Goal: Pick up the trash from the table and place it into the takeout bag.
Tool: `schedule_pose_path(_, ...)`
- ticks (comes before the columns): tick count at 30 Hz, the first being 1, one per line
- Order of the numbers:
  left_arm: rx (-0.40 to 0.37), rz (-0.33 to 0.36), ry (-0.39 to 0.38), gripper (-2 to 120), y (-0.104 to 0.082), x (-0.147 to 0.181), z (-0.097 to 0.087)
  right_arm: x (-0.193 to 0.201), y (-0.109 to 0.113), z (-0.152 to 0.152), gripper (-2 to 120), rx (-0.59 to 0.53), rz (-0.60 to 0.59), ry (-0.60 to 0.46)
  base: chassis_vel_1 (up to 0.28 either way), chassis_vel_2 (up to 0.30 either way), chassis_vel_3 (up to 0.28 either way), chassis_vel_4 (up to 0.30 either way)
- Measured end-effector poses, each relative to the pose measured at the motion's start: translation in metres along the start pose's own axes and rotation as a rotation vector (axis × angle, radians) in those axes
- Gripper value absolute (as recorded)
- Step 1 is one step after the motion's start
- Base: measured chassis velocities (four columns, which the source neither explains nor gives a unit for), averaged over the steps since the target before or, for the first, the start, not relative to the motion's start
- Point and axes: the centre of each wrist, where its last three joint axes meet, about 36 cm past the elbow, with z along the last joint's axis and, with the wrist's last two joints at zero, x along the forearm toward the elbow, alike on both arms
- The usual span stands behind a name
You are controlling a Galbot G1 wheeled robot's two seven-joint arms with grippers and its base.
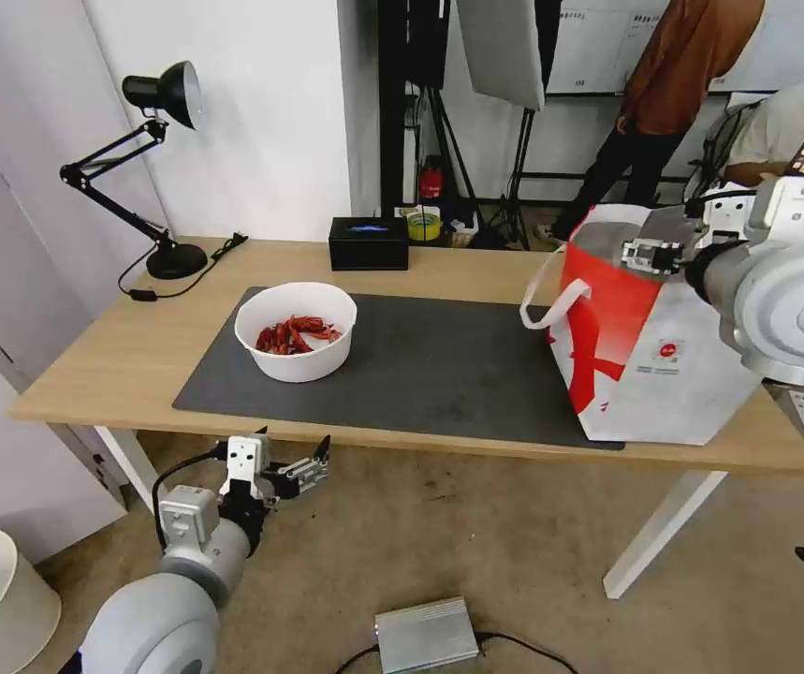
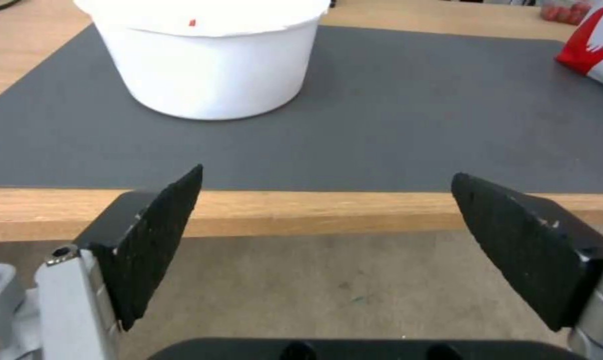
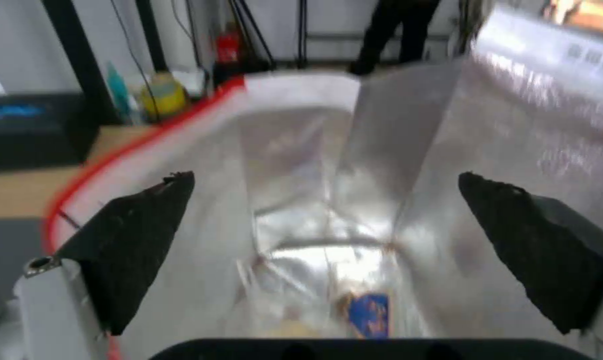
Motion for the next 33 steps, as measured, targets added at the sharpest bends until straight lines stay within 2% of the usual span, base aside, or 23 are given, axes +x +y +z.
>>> schedule_pose_path(2, 0.001, 0.0, 0.0, 100, 0.0, 0.0, 0.0, 0.003, 0.0, 0.001, 100, -0.002, -0.011, -0.025, 0.0, 0.0, 0.0, 0.0)
schedule_pose_path(6, 0.004, -0.003, -0.003, 100, 0.0, 0.0, 0.001, 0.009, 0.0, 0.022, 100, -0.022, -0.117, -0.255, 0.0, 0.0, 0.0, 0.0)
schedule_pose_path(7, 0.004, -0.003, -0.003, 100, 0.0, 0.0, 0.001, 0.009, 0.0, 0.022, 100, -0.022, -0.117, -0.255, 0.0, 0.0, 0.0, 0.0)
schedule_pose_path(10, 0.004, -0.009, -0.008, 100, 0.001, -0.001, 0.001, 0.013, 0.005, 0.041, 100, -0.011, -0.305, -0.442, 0.0, 0.0, 0.0, 0.0)
schedule_pose_path(12, 0.005, -0.01, -0.009, 100, 0.001, -0.001, 0.001, 0.015, 0.006, 0.043, 100, -0.014, -0.328, -0.458, 0.0, 0.0, 0.0, 0.0)
schedule_pose_path(15, 0.013, -0.019, -0.017, 100, 0.001, 0.003, 0.0, 0.021, 0.015, 0.058, 100, -0.011, -0.423, -0.519, 0.0, 0.0, 0.0, 0.0)
schedule_pose_path(21, 0.017, -0.033, -0.026, 100, 0.001, 0.007, 0.001, 0.027, 0.023, 0.088, 100, -0.001, -0.486, -0.517, 0.0, 0.0, 0.0, 0.0)
schedule_pose_path(23, 0.02, -0.039, -0.029, 100, 0.0, 0.009, 0.001, 0.028, 0.027, 0.108, 100, 0.0, -0.504, -0.506, 0.0, 0.0, 0.0, 0.0)
schedule_pose_path(25, 0.021, -0.04, -0.03, 100, 0.0, 0.009, 0.001, 0.028, 0.029, 0.116, 100, -0.001, -0.509, -0.498, 0.0, 0.0, 0.0, 0.0)
schedule_pose_path(28, 0.023, -0.049, -0.035, 100, 0.0, 0.013, 0.001, 0.032, 0.032, 0.147, 100, -0.004, -0.518, -0.468, 0.0, 0.0, 0.0, 0.0)
schedule_pose_path(33, 0.024, -0.06, -0.037, 100, 0.0, 0.015, 0.002, 0.041, 0.035, 0.179, 100, 0.005, -0.513, -0.419, 0.0, 0.0, 0.0, 0.0)
